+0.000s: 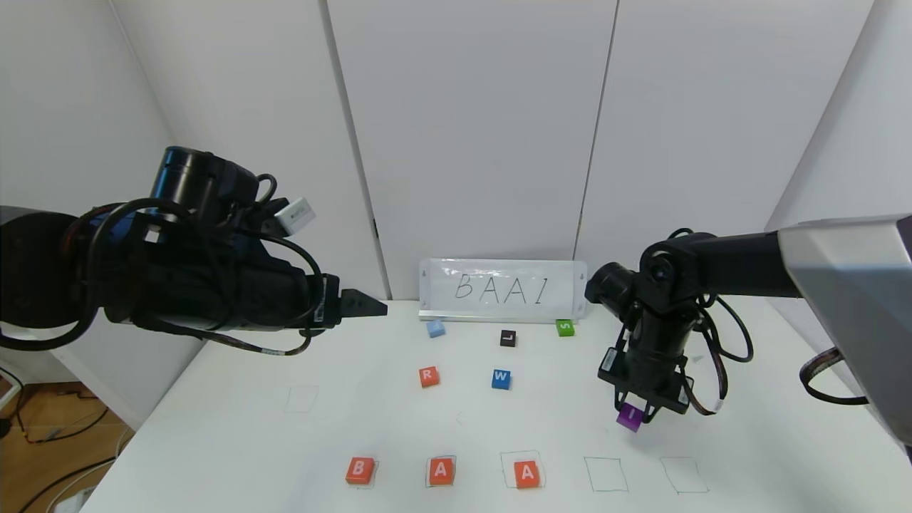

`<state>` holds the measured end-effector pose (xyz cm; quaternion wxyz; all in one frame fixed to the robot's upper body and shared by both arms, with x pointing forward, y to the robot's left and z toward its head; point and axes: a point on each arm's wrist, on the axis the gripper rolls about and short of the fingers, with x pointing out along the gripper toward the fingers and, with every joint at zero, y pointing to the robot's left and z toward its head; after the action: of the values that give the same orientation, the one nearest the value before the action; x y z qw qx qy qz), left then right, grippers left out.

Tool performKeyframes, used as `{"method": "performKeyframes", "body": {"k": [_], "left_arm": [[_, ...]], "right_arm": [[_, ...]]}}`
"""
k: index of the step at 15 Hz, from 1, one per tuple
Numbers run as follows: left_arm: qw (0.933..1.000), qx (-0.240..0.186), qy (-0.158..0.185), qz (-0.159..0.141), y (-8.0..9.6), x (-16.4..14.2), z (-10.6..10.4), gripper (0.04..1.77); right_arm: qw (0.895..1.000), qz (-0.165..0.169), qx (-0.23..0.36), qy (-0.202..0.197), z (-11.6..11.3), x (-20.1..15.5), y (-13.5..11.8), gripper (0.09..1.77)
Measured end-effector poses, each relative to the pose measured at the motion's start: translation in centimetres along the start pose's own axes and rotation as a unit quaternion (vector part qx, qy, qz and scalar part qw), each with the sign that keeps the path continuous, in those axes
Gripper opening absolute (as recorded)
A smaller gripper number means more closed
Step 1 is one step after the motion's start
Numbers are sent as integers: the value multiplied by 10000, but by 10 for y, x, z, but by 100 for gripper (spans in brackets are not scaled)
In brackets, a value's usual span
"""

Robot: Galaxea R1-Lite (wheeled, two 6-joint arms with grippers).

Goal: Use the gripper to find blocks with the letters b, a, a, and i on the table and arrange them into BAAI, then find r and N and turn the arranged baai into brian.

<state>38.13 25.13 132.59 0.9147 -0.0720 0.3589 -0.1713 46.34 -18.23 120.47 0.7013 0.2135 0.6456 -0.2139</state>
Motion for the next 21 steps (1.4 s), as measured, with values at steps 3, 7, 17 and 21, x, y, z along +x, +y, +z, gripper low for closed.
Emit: {"method": "performKeyframes", "body": {"k": [3,7,17,21], "left_arm": [[10000,-3,-3,3,0,0,0,172],[10000,-7,-12,10,1,0,1,172],[10000,-10,50,31,2,5,0,172],[10000,-15,66,34,2,6,-1,172]], "right_arm": [[9991,12,-434,-13,-7,-4,-2,54],[9961,150,-864,-105,-15,0,1,54],[9684,764,-2300,-596,-42,18,-22,54],[9564,734,-2765,-585,-59,14,-24,54]]}}
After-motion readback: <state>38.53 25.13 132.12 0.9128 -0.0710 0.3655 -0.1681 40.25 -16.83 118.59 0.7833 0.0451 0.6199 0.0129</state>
